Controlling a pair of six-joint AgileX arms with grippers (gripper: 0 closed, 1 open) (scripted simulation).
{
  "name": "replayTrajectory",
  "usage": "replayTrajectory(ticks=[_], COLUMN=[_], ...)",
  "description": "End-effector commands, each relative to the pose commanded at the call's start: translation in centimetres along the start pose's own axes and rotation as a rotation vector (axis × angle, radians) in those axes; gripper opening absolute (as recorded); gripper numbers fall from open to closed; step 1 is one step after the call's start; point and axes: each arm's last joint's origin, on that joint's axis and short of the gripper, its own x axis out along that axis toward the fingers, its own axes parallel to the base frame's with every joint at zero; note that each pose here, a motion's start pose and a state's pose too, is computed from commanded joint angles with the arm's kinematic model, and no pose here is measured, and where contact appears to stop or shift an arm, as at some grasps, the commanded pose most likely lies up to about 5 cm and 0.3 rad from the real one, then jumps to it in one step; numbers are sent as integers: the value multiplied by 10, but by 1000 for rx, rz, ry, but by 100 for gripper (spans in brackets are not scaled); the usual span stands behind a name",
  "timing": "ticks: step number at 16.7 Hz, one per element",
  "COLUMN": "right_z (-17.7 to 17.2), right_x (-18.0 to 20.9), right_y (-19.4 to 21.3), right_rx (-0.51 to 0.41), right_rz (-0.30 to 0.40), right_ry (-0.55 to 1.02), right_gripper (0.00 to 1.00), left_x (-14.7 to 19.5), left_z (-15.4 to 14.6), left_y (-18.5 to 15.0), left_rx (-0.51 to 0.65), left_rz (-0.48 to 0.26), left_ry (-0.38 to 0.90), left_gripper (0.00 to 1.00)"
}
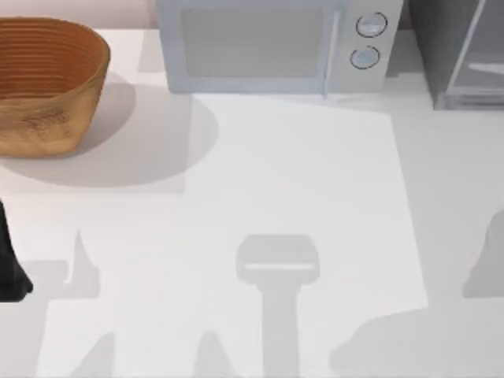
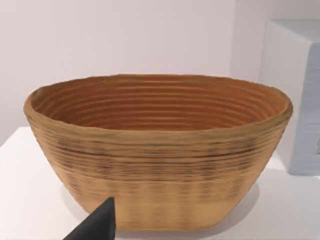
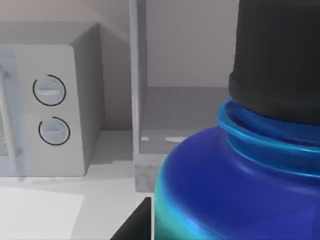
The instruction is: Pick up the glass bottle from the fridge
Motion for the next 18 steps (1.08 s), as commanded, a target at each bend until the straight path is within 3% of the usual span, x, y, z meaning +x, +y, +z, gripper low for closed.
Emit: replayTrajectory(ticks=[9,18], right_z=[33,-29], right_x=[45,115], right_y=[22,93], right_rx=[-57,-130], right_rz=[-26,-20], right_ry=[21,189], right_gripper=[0,0], left_x=[0,0], left_z=[0,0], left_y=[0,0], left_rx=[0,0], left_rz=[0,0], left_ry=[0,0], left_gripper=[100,100])
